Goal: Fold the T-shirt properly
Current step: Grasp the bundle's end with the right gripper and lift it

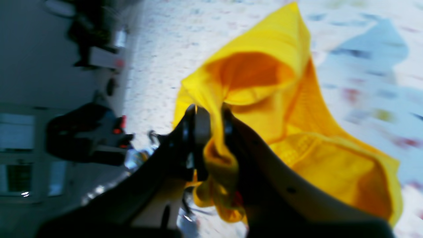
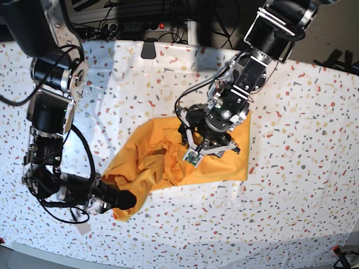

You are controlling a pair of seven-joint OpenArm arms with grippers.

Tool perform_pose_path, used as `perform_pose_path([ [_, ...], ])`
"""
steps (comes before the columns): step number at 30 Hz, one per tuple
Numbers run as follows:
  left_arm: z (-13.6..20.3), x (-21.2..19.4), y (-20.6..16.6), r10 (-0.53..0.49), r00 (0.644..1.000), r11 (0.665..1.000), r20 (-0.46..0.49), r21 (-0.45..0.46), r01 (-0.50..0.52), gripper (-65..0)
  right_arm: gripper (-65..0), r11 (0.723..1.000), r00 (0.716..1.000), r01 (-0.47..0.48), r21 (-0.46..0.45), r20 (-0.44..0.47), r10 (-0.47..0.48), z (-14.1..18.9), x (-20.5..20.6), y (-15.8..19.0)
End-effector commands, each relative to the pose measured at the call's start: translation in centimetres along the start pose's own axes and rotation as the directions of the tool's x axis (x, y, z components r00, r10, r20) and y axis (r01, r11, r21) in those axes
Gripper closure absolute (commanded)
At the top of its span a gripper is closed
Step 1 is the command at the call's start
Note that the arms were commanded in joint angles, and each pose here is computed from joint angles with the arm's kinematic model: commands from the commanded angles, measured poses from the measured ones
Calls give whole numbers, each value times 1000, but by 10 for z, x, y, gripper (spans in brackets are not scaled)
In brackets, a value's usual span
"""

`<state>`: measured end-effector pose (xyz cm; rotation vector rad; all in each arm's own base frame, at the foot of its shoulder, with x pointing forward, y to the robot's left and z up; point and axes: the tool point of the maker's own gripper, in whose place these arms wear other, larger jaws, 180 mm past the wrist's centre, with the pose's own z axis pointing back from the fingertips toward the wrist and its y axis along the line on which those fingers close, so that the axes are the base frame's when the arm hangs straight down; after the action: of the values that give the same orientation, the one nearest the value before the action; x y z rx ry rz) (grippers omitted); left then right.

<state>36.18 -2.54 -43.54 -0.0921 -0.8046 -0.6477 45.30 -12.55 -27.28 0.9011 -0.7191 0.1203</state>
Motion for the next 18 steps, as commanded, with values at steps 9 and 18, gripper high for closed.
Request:
perform_pose_path([
  [9, 3, -7, 11, -24, 996, 999, -91, 38, 28, -305, 0, 984, 999, -27, 177, 43, 19, -47, 13, 65],
  [18, 26, 10, 33, -103, 983, 982, -151, 141, 125, -305, 0, 977, 999, -21, 214, 37, 13, -60, 9, 80],
])
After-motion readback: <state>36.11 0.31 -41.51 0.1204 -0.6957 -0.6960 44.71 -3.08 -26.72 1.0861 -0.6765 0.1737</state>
